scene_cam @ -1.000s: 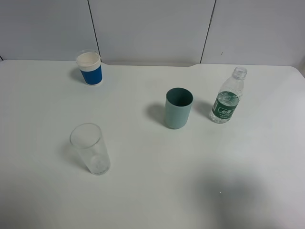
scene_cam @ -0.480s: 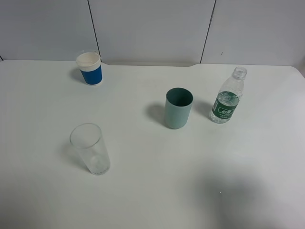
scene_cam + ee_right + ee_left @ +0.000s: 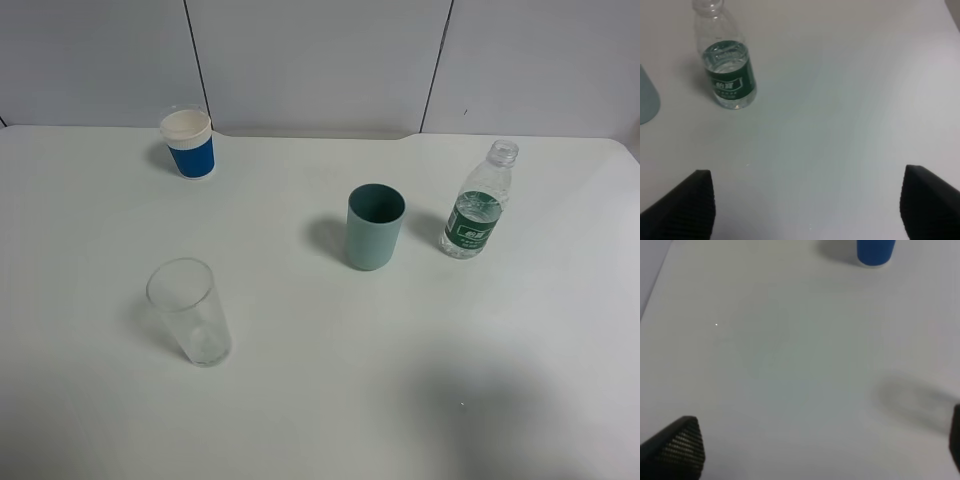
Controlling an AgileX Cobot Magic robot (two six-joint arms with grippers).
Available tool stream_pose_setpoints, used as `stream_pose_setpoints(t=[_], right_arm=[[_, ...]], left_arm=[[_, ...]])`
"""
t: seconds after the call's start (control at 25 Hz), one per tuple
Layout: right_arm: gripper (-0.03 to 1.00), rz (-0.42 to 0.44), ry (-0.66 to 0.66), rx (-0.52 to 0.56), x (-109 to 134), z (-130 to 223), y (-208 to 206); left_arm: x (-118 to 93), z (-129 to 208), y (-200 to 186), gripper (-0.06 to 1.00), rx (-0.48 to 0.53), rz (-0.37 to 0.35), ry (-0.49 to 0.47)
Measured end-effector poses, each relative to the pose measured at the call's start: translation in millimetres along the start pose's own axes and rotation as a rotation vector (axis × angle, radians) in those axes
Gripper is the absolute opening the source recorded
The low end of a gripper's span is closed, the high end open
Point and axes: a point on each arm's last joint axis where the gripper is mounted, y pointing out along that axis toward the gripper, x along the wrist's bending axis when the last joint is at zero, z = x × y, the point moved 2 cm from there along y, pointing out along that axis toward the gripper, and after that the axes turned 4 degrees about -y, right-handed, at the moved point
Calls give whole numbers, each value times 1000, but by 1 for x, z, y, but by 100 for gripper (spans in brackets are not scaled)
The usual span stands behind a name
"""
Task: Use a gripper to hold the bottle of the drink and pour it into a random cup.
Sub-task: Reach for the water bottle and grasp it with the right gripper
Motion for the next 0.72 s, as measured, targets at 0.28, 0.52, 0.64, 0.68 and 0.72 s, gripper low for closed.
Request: stream_pose_setpoints(t=[0.28, 0.52, 0.64, 0.68, 0.72], right_arm=[[74, -51, -32, 158, 2, -7, 22], [74, -56, -43, 312, 3, -10, 43], [74, -53, -52, 365, 2, -10, 51], [74, -53, -53, 377, 2, -10, 53], [74, -51, -55, 388, 2, -10, 54]], left_arm=[[0, 0, 0, 99, 0, 0, 0], [0, 0, 0, 99, 0, 0, 0], [0, 0, 0, 99, 0, 0, 0], [0, 0, 0, 99, 0, 0, 0], [0, 0, 0, 99, 0, 0, 0]])
